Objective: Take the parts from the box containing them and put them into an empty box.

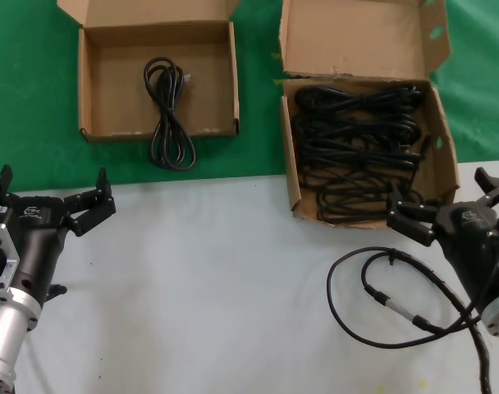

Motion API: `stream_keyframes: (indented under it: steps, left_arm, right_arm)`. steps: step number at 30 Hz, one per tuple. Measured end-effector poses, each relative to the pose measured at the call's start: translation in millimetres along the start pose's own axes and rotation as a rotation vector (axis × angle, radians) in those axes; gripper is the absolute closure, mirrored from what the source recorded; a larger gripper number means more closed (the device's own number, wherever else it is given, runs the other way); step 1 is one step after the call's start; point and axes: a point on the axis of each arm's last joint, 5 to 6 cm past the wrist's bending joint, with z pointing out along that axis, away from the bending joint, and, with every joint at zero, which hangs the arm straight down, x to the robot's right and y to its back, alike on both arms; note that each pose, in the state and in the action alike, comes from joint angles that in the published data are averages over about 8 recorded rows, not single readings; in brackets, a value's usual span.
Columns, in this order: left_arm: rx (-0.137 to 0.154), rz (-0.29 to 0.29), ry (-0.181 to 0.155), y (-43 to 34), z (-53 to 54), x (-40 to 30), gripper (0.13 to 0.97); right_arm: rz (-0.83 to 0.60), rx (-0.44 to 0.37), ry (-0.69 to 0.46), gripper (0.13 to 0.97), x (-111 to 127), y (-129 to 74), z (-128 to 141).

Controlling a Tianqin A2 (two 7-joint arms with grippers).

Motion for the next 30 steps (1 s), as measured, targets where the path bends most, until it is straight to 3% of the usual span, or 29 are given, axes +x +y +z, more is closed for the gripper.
stream_keyframes:
  steps: [30]
  left_arm:
    - [0.000,0.000,0.000,0.0,0.0,0.0,0.132]
  right_arm:
    - [0.000,0.000,0.000,0.130,0.0,0.0,0.0]
